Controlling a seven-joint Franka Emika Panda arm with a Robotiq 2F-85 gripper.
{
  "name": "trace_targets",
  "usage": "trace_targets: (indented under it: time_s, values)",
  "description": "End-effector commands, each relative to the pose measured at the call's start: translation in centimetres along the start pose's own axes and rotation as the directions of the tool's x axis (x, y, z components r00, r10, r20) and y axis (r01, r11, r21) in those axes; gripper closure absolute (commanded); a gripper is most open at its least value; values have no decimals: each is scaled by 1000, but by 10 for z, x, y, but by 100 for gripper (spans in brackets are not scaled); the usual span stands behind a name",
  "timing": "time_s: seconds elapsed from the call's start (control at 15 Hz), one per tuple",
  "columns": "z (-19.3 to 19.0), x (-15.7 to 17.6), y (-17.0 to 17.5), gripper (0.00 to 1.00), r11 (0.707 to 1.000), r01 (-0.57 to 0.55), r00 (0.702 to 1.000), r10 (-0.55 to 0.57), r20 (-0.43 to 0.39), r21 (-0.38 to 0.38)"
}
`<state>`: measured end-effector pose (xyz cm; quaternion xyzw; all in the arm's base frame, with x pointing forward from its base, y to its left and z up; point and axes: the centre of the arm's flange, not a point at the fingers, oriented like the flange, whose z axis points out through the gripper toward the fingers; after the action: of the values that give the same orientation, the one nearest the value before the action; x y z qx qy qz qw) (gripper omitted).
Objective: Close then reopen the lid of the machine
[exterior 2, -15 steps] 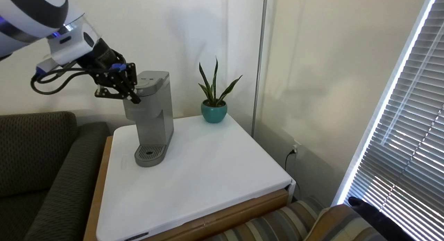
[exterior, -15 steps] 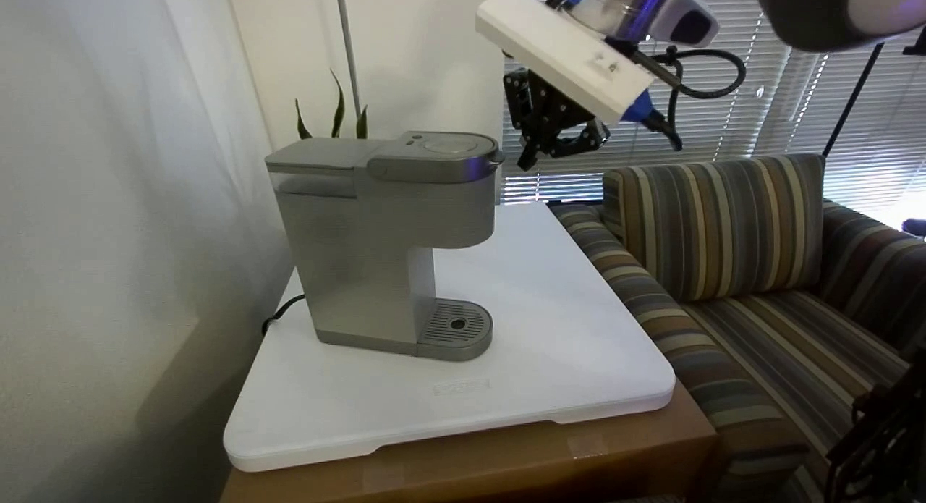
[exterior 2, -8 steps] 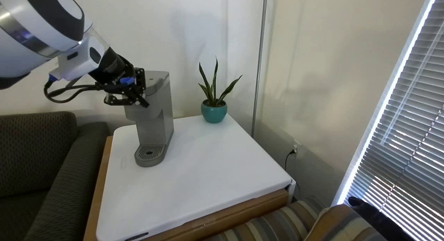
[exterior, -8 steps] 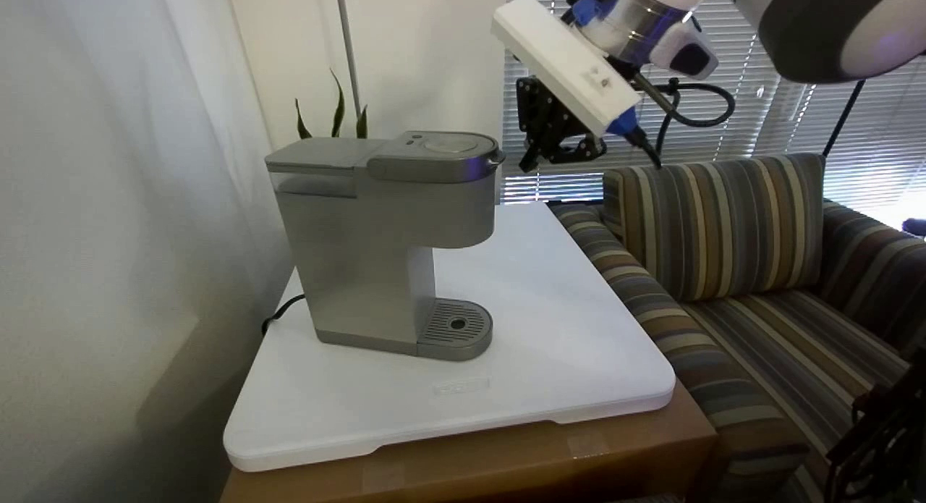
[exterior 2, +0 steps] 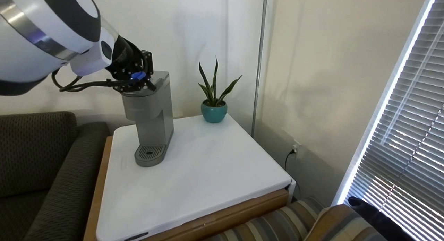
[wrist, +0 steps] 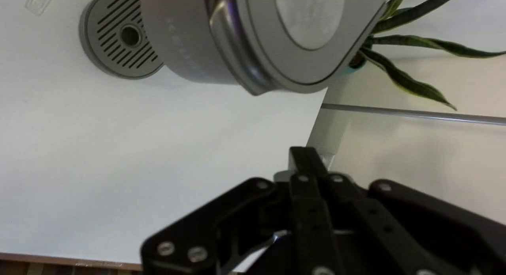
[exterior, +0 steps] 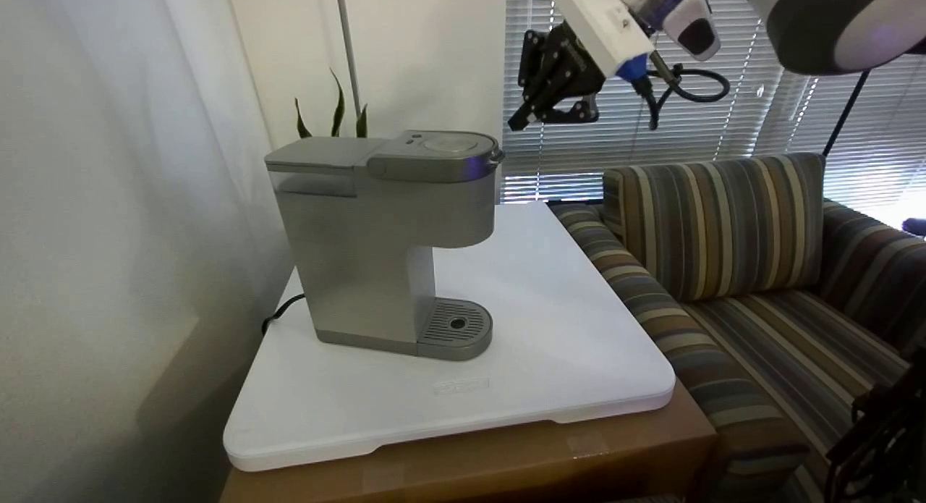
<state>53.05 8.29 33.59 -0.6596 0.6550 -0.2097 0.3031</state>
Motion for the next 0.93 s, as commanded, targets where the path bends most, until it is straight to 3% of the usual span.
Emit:
trace_targets:
  time_s: [0.0,0.13,0.47,0.87]
  values:
    - [10,-1,23,100,997,-55,990,46,133,62]
    - [16,-7,25,100,994,-82,978,66,200,74]
    - [23,-66,29,100,997,-73,956,67,285,12]
    - [11,-31,20,100,997,-67,980,60,189,32]
